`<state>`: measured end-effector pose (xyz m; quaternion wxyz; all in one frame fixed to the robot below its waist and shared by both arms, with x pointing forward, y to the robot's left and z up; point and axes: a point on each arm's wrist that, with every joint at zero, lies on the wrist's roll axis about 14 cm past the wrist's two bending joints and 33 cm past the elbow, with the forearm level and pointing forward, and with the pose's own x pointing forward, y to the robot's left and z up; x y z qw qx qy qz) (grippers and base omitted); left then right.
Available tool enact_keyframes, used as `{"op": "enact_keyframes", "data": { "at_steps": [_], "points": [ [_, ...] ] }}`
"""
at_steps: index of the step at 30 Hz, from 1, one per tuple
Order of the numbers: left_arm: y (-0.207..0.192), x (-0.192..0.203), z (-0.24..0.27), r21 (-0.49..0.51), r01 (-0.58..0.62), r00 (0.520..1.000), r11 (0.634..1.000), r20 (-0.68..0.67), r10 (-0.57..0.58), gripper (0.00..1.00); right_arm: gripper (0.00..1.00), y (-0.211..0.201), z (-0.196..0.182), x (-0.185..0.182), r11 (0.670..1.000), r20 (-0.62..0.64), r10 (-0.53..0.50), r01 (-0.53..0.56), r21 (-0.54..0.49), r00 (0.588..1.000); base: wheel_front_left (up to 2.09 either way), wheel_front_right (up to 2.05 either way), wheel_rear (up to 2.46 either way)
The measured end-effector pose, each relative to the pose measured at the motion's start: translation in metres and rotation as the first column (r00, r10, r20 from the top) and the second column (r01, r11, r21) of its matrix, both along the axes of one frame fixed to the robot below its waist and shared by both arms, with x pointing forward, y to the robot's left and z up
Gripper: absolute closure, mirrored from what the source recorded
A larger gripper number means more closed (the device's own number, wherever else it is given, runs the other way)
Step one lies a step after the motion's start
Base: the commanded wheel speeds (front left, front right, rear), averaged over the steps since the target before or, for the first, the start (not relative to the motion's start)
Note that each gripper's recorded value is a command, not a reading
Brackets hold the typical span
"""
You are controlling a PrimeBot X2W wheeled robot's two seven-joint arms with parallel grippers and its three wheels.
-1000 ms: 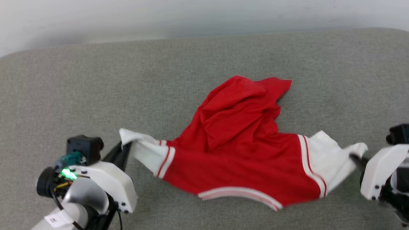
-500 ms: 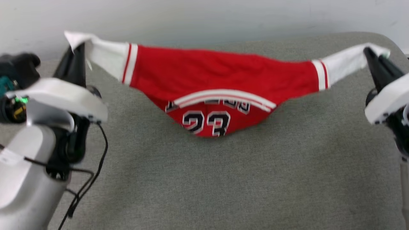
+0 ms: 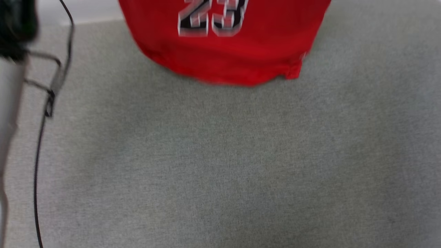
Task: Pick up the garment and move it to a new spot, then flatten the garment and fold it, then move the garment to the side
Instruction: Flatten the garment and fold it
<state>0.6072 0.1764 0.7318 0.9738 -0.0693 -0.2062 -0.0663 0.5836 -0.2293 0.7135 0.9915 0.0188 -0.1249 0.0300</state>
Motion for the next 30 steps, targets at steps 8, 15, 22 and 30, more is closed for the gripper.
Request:
{"op": "enact_keyframes", "data": {
  "at_steps": [8, 15, 22, 30],
  "points": [
    [0.012, 0.051, 0.034, 0.005, -0.025, 0.993, 1.000, 0.116, 0.024, 1.00, 1.00, 0.010, 0.044, 0.053, 1.000, 0.134, 0.009, -0.005, -0.027, 0.991, 0.00, 0.00, 0.00],
    [0.013, 0.089, 0.024, 0.039, -0.026, 0.991, 0.999, 0.134, 0.020, 1.00, 1.00, 0.018, 0.046, 0.094, 0.999, 0.165, 0.022, -0.014, -0.048, 0.986, 0.00, 0.00, 0.00],
    [0.017, 0.131, -0.060, 0.038, -0.018, 1.000, 0.999, -0.020, 0.019, 1.00, 1.00, 0.029, -0.030, 0.138, 0.998, 0.026, 0.041, -0.040, -0.043, 0.999, 0.00, 0.00, 0.00],
    [0.030, 0.140, -0.143, -0.006, -0.025, 0.981, 1.000, -0.193, 0.023, 1.00, 1.00, 0.040, -0.112, 0.154, 0.998, -0.138, 0.065, -0.067, -0.011, 0.988, 0.00, 0.00, 0.00]
  ]
}}
